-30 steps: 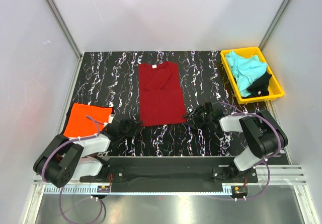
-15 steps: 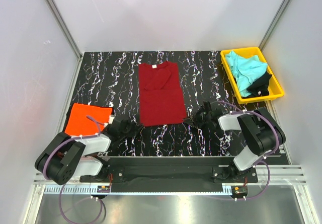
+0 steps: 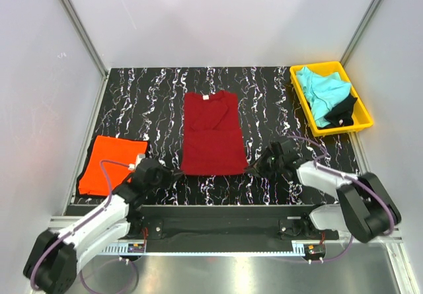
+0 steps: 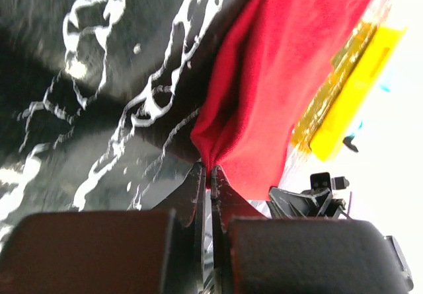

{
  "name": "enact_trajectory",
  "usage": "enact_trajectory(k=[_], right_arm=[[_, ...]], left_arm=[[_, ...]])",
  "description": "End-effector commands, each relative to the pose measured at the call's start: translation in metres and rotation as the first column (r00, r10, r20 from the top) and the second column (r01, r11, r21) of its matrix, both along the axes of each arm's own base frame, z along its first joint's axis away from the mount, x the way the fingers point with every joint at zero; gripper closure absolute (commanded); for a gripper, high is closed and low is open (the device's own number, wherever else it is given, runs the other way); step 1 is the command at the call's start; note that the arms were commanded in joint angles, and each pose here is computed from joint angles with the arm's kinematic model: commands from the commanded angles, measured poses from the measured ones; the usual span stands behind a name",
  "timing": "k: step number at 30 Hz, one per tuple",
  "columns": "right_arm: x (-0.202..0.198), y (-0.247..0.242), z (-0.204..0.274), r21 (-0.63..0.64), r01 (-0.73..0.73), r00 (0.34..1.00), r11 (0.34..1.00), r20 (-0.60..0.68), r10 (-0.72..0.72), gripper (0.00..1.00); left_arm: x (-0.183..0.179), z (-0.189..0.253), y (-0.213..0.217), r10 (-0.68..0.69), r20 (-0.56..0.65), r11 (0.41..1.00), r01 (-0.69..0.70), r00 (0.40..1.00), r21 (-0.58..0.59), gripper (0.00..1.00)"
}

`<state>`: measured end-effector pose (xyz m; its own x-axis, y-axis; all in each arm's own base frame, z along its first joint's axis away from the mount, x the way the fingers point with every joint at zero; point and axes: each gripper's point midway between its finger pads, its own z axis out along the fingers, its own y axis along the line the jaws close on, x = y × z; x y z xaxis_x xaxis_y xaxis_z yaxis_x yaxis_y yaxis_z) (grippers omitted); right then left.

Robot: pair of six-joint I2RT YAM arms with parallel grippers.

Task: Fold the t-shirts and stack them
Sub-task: Fold the tshirt

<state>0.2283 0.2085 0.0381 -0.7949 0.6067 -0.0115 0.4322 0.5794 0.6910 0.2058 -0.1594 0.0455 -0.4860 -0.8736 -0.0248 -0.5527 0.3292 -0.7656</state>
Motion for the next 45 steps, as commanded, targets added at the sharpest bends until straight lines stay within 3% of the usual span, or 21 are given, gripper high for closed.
enact_trajectory(k=[1, 8, 18, 28, 35, 36, 39, 45], right_arm=[[-0.026, -0.008, -0.003, -0.053, -0.014, 0.999, 0.999, -0.029, 0.013, 1.0], [-0.061, 0.004, 0.033, -0.055, -0.099, 0.994, 0.994, 0.036, 0.101, 1.0], [-0.111, 0.01, 0.047, -0.034, -0.174, 0.985, 0.984, -0.007, 0.174, 1.0], [-0.138, 0.029, 0.077, -0.013, -0.282, 0.959, 0.959, 0.022, 0.282, 1.0], [-0.111, 0.028, 0.117, -0.06, -0.239, 0.964, 0.969, 0.108, 0.245, 1.0], [-0.101, 0.023, 0.119, -0.066, -0.233, 0.965, 0.97, 0.106, 0.239, 1.0], [-0.078, 0.021, 0.125, -0.049, -0.263, 0.96, 0.964, 0.089, 0.267, 1.0], [-0.013, 0.026, 0.137, -0.005, -0.309, 0.949, 0.951, 0.059, 0.309, 1.0]], left_arm=[[-0.03, -0.019, 0.012, -0.042, -0.087, 0.996, 0.049, 0.995, 0.074, 1.0], [-0.051, 0.013, 0.012, -0.106, -0.007, 0.994, 0.106, 0.994, 0.011, 1.0], [-0.089, 0.039, 0.026, -0.165, -0.01, 0.986, 0.165, 0.986, 0.02, 1.0], [-0.101, 0.077, 0.032, -0.185, 0.044, 0.983, 0.185, 0.982, 0.011, 1.0], [-0.068, 0.113, 0.032, -0.251, 0.094, 0.951, 0.227, 0.963, 0.209, 1.0], [-0.056, 0.112, 0.027, -0.281, 0.068, 0.932, 0.256, 0.957, 0.256, 1.0], [-0.022, 0.141, 0.018, -0.302, 0.138, 0.913, 0.245, 0.943, 0.325, 1.0], [0.051, 0.159, -0.004, -0.344, 0.088, 0.872, 0.283, 0.935, 0.4, 1.0]])
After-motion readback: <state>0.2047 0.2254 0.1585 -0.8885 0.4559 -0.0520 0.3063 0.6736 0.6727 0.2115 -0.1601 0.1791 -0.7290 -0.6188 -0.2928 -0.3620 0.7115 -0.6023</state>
